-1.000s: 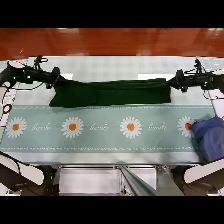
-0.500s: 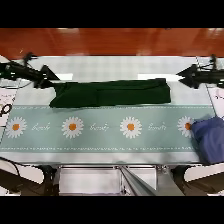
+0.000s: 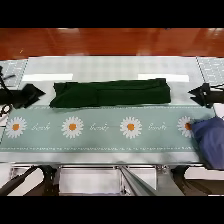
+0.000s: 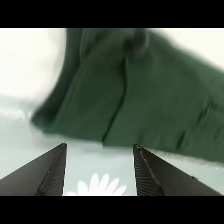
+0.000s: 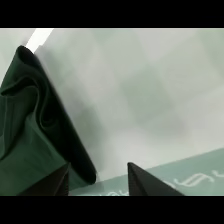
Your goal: Fold the shirts.
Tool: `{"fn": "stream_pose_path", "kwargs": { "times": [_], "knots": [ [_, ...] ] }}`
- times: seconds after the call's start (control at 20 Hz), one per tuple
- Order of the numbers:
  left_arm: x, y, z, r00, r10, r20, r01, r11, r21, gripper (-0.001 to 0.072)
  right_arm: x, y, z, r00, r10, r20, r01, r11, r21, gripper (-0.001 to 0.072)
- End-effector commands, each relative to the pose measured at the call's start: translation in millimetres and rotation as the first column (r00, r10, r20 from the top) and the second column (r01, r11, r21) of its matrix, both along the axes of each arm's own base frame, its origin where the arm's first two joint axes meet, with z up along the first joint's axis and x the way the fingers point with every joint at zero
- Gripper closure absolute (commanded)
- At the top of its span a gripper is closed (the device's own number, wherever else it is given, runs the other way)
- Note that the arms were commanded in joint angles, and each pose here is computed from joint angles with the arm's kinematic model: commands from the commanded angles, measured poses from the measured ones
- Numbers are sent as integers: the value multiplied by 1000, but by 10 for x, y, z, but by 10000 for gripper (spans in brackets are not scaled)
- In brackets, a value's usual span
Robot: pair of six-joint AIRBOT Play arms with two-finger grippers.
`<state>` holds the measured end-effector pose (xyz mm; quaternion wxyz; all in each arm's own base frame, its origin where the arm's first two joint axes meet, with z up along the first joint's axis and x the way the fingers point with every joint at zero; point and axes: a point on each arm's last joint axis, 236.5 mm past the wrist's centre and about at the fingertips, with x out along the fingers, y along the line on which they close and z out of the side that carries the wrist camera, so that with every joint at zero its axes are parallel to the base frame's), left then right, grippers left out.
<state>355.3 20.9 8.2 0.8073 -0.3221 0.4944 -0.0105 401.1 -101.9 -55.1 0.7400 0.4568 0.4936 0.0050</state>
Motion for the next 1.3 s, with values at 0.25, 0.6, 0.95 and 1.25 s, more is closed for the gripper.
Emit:
{"fn": "stream_pose_path", "kwargs": {
  "times": [0.25, 0.6, 0.95, 1.25],
  "knots": [
    [-215, -366, -158, 1000, -10, 10, 11, 998, -59, 198, 384, 854, -393, 996, 93, -7, -90, 979, 184, 293],
    [-214, -365, -157, 1000, -10, 10, 10, 998, -58, 198, 694, 1271, -465, 987, 160, -4, -156, 969, 190, 294],
    [-211, -377, -150, 1000, -12, 13, 13, 998, -62, 212, 785, 1478, -318, 973, 223, 56, -229, 962, 149, 685],
    [18, -963, 130, 972, -147, 185, 174, 975, -138, 685, 345, 1182, 314, 925, 379, 12, -375, 920, -112, 686]
  ]
}}
